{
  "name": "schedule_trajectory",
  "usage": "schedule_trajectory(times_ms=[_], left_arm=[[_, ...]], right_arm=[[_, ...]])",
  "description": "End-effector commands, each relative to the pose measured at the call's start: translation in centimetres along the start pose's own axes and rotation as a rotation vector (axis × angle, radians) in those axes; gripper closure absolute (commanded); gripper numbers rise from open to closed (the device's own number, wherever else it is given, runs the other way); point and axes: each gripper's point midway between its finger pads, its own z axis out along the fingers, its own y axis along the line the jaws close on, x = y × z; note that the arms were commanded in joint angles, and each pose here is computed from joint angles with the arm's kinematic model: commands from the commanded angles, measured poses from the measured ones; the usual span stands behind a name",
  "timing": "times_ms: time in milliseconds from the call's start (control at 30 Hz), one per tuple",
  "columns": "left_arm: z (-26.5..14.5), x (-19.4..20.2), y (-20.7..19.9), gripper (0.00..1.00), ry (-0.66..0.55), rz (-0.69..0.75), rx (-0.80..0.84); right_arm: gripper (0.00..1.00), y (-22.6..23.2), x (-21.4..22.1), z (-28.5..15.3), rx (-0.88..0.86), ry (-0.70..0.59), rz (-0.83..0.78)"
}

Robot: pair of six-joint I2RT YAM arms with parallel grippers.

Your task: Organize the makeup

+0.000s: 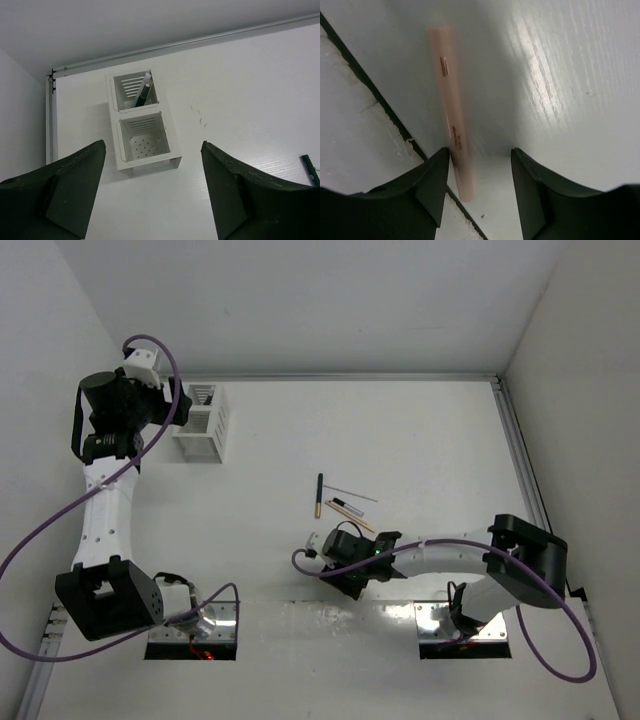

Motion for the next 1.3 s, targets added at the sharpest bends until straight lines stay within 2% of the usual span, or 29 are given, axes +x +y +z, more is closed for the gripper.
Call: schedule_trajectory(times_ms=[0,100,167,200,233,300,333,467,500,567,633,767,900,1067,1267], left_arm=[[-0.8,-1.4,-0.6,0.17,-0.039,0.025,0.003],[-0.8,-1.6,-0.6,0.17,-0.047,0.019,0.002],[-0.8,-1.7,-0.8,0.17,-0.049,0.019,0.011],[-0.7,-1.3,-0.8,0.17,-0.040,0.016,0.013],[-0.7,-1.3,-0.9,0.17,-0.042,0.025,0.022],[-0.7,-1.1,-1.4,0.18,-0.038,0.061,0.054],[-0.7,-0.4,-2.5,0.20,-0.026,0.070,0.119],[-1.0,0.4,-6.9,0.28,-0.006,0.103,0.311],[-1.1,0.5,-7.9,0.28,-0.006,0.110,0.355],[-1.5,0.4,-10.6,0.28,-0.022,0.124,0.471],[-1.8,0.1,-12.2,0.28,-0.037,0.138,0.535],[-3.9,0.7,-16.7,0.28,-0.075,0.162,0.735],[-6.2,1.3,-20.6,0.21,-0.091,0.151,0.917],[-6.5,0.2,-22.6,0.18,-0.092,0.058,1.002],[-3.9,-0.2,-22.4,0.17,-0.073,-0.030,1.002]], right_arm=[[0.48,-0.3,-0.3,0.6,0.038,-0.003,0.024],[0.50,-0.8,1.0,1.2,0.062,0.040,0.021],[0.60,-1.0,1.9,1.5,0.075,0.071,0.010],[0.66,-1.1,2.2,1.4,0.082,0.076,0.027],[0.80,-1.5,2.3,1.3,0.101,0.069,0.024],[0.96,-1.8,2.0,1.1,0.106,0.057,0.024],[1.00,-2.1,1.3,0.9,0.121,0.037,-0.002],[1.00,-3.0,-1.8,-0.6,0.122,-0.047,-0.030],[1.00,-3.5,-4.8,-2.1,0.120,-0.142,-0.004],[1.00,-4.5,-7.4,-3.2,0.114,-0.237,0.017],[1.00,-6.4,-12.4,-6.1,0.123,-0.432,0.064],[1.00,-9.5,-19.1,-10.4,0.145,-0.656,0.077],[1.00,-11.3,-25.3,-14.5,0.118,-0.877,0.050],[1.00,-12.7,-29.6,-16.6,0.066,-1.024,0.075],[1.00,-13.9,-31.3,-17.0,0.039,-1.070,0.082]])
